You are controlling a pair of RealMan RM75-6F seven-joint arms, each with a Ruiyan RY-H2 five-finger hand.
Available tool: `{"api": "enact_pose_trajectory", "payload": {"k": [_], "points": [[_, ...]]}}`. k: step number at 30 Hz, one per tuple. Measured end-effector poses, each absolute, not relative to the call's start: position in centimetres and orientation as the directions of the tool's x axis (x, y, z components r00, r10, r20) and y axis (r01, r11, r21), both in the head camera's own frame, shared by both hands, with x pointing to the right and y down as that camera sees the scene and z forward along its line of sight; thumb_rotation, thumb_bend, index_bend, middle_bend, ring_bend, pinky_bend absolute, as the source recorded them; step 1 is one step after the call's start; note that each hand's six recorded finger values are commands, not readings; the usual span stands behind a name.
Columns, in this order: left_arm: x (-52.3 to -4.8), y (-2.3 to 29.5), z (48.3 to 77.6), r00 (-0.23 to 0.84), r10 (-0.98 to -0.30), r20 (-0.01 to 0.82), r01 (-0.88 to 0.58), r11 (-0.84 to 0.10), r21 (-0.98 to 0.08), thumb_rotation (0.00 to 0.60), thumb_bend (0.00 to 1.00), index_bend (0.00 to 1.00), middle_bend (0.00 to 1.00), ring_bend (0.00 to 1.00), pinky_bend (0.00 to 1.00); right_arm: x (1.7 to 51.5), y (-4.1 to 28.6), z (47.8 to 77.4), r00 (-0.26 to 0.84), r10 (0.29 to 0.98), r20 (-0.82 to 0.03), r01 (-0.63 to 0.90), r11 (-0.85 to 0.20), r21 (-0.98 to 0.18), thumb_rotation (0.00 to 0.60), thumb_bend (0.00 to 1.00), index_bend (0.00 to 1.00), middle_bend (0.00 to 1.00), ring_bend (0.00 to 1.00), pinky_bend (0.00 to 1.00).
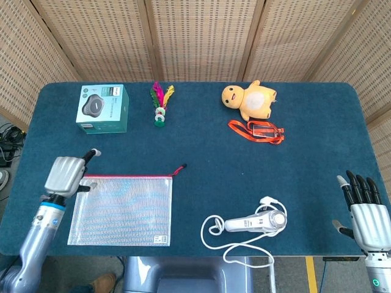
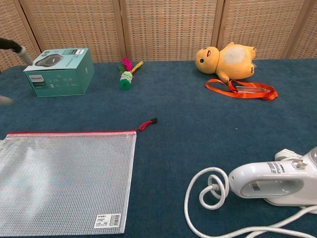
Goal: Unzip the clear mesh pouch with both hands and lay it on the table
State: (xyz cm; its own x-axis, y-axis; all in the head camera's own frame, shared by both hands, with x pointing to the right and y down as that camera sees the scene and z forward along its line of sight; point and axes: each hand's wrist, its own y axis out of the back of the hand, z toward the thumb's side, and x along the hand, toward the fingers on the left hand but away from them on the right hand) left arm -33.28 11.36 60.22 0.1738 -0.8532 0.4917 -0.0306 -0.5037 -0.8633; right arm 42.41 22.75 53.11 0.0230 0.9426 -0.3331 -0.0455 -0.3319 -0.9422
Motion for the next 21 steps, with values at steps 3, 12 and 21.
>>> {"api": "enact_pose_trajectory", "payload": {"k": [3,12,21], "points": [[-30.6,9.6,62.2,0.171,-0.821,0.545,-0.038,-0.558,-0.829,0.600,0.09,0.33,1.00,0.97,1.00,42.8,22.6,53.3,0.009,0.942,-0.336,-0.052,-0.335,-0.941,0.600,0.00,0.06,0.00,0.00,0.00],[-21.7,6.7,67.1,0.193,-0.694,0.694,-0.054,-0.713,-0.699,0.600,0.22,0.39,1.00,0.97,1.00,43.5,22.3,53.5,-0.016,0.942,-0.335,-0.057,-0.336,-0.940,0.600,0.00,0.06,0.00,0.00,0.00],[-15.5,6.5,70.4,0.214,-0.625,0.751,-0.072,-0.776,-0.626,0.600,0.36,0.39,1.00,0.97,1.00,43.9,22.2,53.6,-0.027,0.940,-0.340,-0.047,-0.341,-0.939,0.600,0.00,0.06,0.00,0.00,0.00]]}}
